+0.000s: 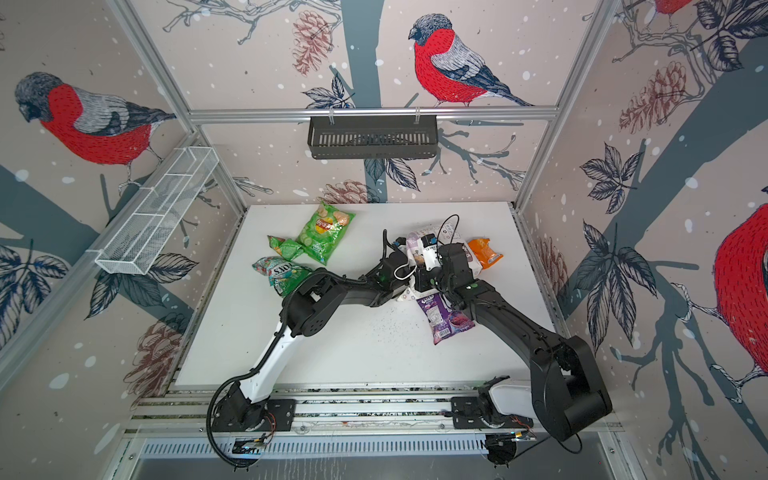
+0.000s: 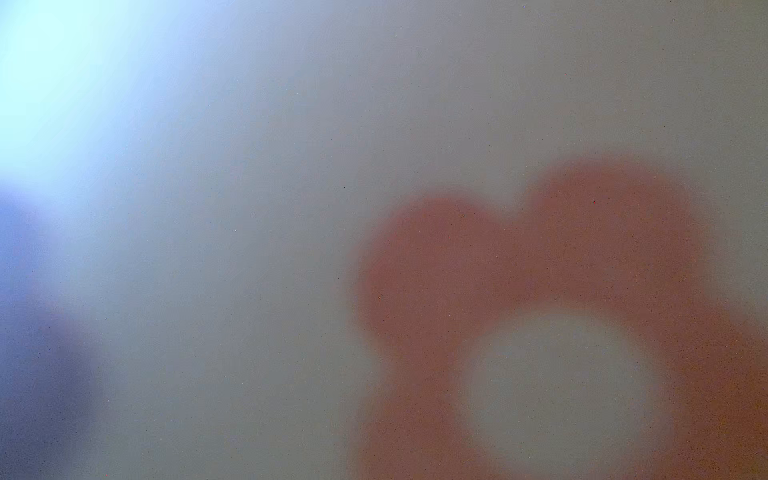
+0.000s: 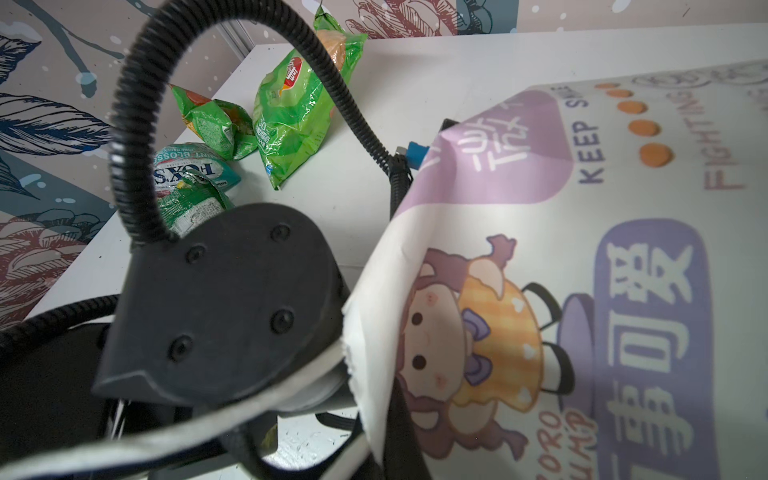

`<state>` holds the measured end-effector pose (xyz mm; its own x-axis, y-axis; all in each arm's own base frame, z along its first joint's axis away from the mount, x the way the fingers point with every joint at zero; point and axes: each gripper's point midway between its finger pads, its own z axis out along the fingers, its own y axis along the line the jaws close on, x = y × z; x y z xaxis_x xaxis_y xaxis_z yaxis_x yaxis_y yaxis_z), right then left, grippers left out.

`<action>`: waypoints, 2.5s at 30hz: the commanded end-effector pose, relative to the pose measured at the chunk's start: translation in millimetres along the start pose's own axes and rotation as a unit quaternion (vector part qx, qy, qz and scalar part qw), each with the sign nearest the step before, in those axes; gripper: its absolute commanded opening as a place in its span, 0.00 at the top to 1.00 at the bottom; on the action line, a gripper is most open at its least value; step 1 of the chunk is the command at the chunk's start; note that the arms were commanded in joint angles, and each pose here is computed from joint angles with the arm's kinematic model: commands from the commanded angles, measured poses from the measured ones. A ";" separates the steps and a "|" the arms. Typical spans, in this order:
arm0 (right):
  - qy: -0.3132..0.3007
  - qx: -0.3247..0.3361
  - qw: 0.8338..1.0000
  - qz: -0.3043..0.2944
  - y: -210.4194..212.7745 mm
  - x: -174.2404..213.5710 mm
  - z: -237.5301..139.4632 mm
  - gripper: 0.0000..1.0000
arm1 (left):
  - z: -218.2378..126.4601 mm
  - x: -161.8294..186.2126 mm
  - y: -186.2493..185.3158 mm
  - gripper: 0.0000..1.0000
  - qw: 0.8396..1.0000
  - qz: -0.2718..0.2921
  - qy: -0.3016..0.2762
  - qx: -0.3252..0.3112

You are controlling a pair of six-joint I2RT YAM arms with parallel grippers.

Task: Take the snacks out of the paper bag
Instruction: 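Grasp the green Fox's candy packet and pull it out with the left gripper, then carry the green Fox's packet with the left gripper to the Lay's packet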

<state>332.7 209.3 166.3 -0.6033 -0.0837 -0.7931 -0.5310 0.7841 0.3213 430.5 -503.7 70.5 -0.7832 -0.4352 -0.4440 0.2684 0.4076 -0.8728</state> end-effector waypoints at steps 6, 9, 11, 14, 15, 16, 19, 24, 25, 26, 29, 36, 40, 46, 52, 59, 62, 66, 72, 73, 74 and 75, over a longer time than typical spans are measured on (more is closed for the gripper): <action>-0.017 -0.006 1.000 -0.005 2.2 -3.6 -6.6 1.00 | -17.0 -15.3 0.7 1.00 1.000 -0.006 -0.028 0.010; -0.013 0.005 1.000 0.000 -3.0 0.4 -7.5 1.00 | -31.1 -29.0 -5.7 1.00 0.999 0.008 -0.046 0.009; -0.011 0.019 1.000 0.005 -8.7 4.1 -7.4 1.00 | -40.0 -35.7 -10.1 1.00 0.998 0.019 -0.052 0.008; -0.011 0.033 0.999 0.013 -16.2 6.8 -7.8 1.00 | -53.1 -44.8 -16.9 1.00 0.998 0.033 -0.061 0.003; -0.012 0.036 0.999 0.016 -18.0 6.4 -7.9 1.00 | -57.7 -46.9 -18.3 1.00 0.997 0.037 -0.065 0.003; -0.015 0.040 0.999 0.019 -19.7 5.7 -8.2 1.00 | -62.6 -48.0 -18.1 1.00 0.997 0.040 -0.068 0.000; -0.032 0.045 0.998 0.021 -19.4 -5.1 -14.9 1.00 | -74.8 -51.7 -18.4 1.00 0.997 0.045 -0.070 -0.002; -0.030 0.054 0.998 0.016 -22.4 -9.5 -17.3 1.00 | -98.9 -57.0 -16.8 1.00 0.996 0.046 -0.082 -0.007; -0.029 0.057 0.998 0.015 -23.6 -10.3 -18.7 1.00 | -104.0 -58.6 -18.0 1.00 0.995 0.048 -0.085 -0.007; -0.029 0.058 0.998 0.011 -23.8 -11.4 -20.0 1.00 | -108.9 -60.9 -19.1 1.00 0.995 0.051 -0.089 -0.009; -0.034 0.061 0.998 0.008 -23.9 -14.2 -24.7 1.00 | -118.3 -65.1 -25.0 1.00 0.994 0.060 -0.094 -0.008; -0.044 0.065 0.997 0.009 -25.6 -14.9 -32.6 1.00 | -132.5 -66.0 -30.8 1.00 0.993 0.067 -0.094 -0.004; -0.052 0.068 0.996 0.011 -27.9 -15.4 -37.1 1.00 | -140.1 -68.0 -35.0 1.00 0.993 0.071 -0.093 -0.002; -0.060 0.062 0.996 0.023 -28.8 -15.9 -37.9 1.00 | -146.6 -68.9 -45.7 1.00 0.993 0.087 -0.082 0.004; -0.071 0.059 0.996 0.021 -26.9 -20.7 -42.7 1.00 | -157.1 -67.8 -50.4 1.00 0.992 0.095 -0.081 0.000; -0.080 0.071 0.994 0.013 -29.1 -28.0 -49.8 1.00 | -175.9 -70.4 -68.1 1.00 0.987 0.132 -0.094 -0.013; -0.088 0.075 0.993 0.004 -27.4 -34.5 -55.4 1.00 | -185.7 -72.9 -79.5 1.00 0.984 0.144 -0.101 -0.011; -0.101 0.082 0.991 -0.006 -26.9 -40.8 -63.4 1.00 | -201.1 -78.8 -92.7 1.00 0.982 0.151 -0.114 -0.004; -0.105 0.087 0.991 0.000 -29.4 -39.4 -64.8 1.00 | -220.6 -90.1 -111.2 1.00 0.976 0.169 -0.134 -0.002; -0.106 0.087 0.991 0.003 -30.1 -39.0 -64.2 1.00 | -223.4 -92.4 -113.7 1.00 0.976 0.172 -0.137 -0.002; -0.107 0.088 0.990 0.005 -30.4 -39.3 -64.1 1.00 | -225.7 -93.5 -116.1 1.00 0.975 0.175 -0.139 -0.002; -0.110 0.089 0.990 0.007 -31.1 -39.4 -64.0 1.00 | -227.7 -95.2 -118.3 1.00 0.974 0.176 -0.141 -0.001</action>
<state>331.3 150.8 215.9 -0.4763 0.0268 -0.8789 -0.4109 0.8769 0.2494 343.2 -334.3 248.8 -0.5061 -0.4566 -0.7317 0.4769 0.5588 -0.6785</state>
